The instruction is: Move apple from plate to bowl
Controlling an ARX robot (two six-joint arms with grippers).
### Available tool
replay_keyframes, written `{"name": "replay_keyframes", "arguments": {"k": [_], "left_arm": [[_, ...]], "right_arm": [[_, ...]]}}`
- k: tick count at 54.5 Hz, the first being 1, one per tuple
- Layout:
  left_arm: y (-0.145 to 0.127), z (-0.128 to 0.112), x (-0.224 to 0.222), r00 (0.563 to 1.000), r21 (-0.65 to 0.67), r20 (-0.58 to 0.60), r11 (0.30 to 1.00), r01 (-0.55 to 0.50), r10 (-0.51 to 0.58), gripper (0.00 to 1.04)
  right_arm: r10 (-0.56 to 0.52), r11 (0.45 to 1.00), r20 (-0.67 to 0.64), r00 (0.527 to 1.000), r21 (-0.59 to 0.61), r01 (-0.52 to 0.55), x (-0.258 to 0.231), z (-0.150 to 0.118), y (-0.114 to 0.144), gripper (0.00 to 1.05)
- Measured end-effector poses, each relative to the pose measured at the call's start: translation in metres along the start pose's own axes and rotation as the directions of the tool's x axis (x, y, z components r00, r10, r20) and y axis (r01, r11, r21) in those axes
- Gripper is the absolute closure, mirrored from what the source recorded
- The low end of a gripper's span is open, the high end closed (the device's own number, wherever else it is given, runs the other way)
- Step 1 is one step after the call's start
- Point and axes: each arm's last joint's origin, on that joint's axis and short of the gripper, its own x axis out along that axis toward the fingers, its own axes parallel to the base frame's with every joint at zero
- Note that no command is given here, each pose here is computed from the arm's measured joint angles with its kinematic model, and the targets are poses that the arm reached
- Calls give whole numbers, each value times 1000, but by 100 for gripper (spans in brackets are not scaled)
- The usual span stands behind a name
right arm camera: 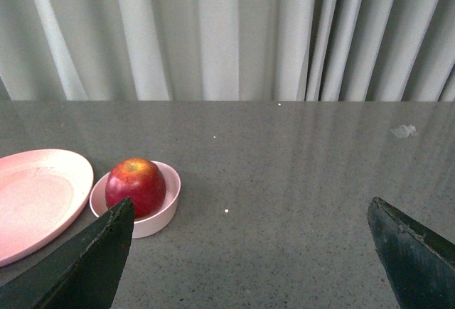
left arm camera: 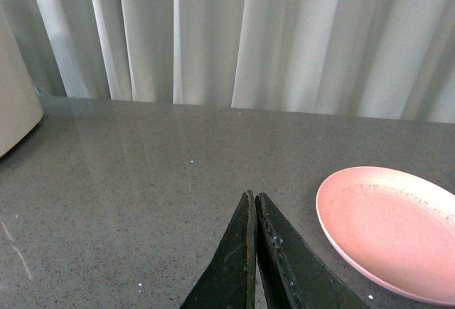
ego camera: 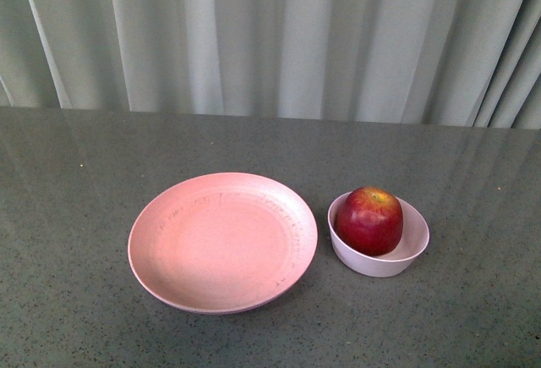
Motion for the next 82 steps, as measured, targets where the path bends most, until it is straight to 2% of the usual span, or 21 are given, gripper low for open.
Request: {"name": "replay_keyframes", "arguments": {"k": [9,38,69,82], "left_arm": [[0,-4,-8,999,0,-34,1000,-1,1,103],[0,-4,-12,1000,0,-17,1000,-1,1,103],[0,-4,-12,1000,0,-16,1000,-1,1,9],[0,-4,-12,1000,2,-16,1000,-1,1,9]], "right_arm": [[0,1000,0,1000,0,0,0,0,0,9],[0,1000,0,1000,0,0,0,0,0,9],[0,1000,0,1000,0,0,0,0,0,9],[0,1000,0,1000,0,0,0,0,0,9]]}}
